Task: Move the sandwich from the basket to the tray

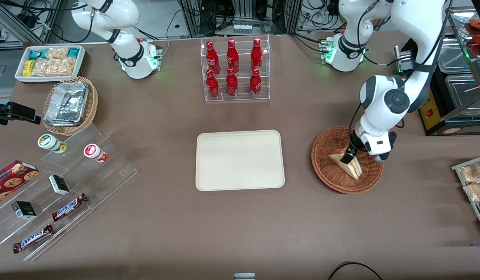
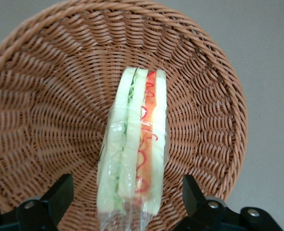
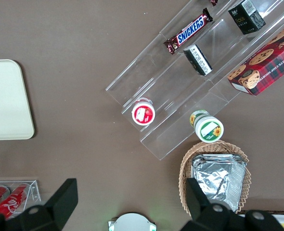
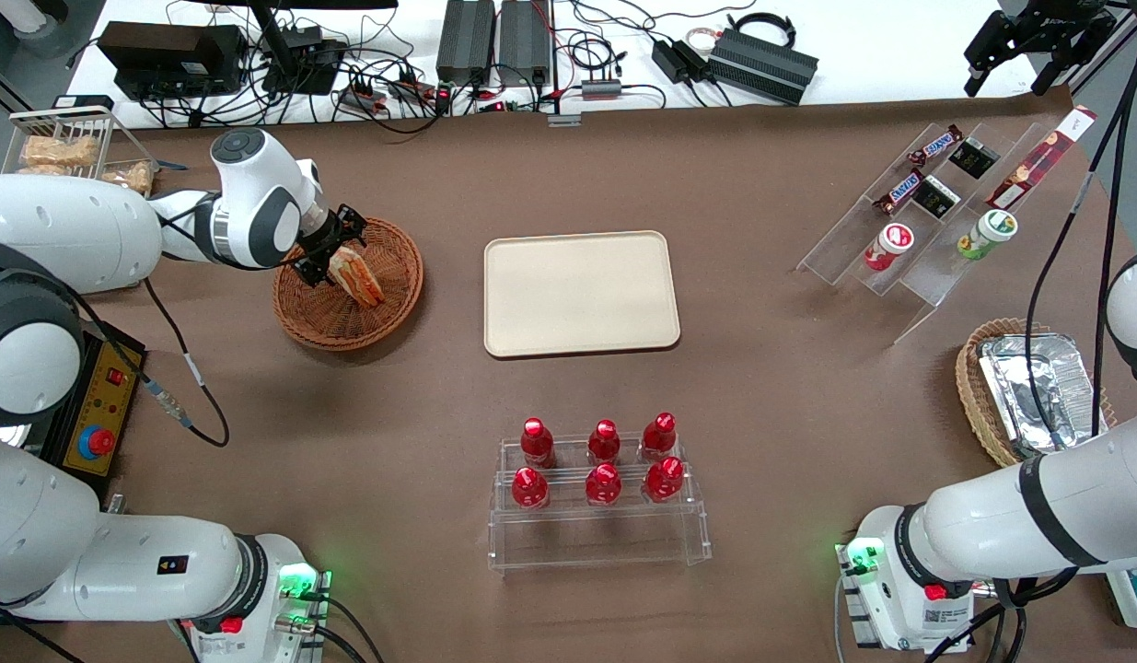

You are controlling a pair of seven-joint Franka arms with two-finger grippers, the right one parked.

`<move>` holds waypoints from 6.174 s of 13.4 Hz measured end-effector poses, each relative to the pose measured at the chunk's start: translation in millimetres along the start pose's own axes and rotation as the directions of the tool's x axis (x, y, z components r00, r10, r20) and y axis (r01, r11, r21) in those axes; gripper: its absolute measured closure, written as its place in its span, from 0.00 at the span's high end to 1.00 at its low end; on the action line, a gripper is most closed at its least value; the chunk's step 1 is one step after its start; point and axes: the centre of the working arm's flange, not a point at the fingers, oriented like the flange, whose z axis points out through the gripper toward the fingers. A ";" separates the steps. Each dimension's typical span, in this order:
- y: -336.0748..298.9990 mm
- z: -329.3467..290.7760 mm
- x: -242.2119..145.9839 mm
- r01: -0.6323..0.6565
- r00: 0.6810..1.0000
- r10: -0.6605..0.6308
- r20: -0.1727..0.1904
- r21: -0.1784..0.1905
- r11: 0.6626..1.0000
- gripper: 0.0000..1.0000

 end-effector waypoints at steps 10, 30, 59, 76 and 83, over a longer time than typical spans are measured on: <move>9.5 2.7 3.9 0.001 1.000 -0.001 0.005 0.000 1.000 0.38; 198.4 5.6 -284.9 -0.682 0.728 0.665 0.168 0.077 0.727 0.16; 242.4 -104.5 -236.2 -0.727 0.686 0.716 0.128 0.139 0.672 1.00; 70.4 -245.1 81.9 -0.956 0.280 0.918 0.281 -0.006 0.293 1.00; 2.9 -336.2 119.8 -0.933 0.357 0.907 0.225 0.041 0.357 1.00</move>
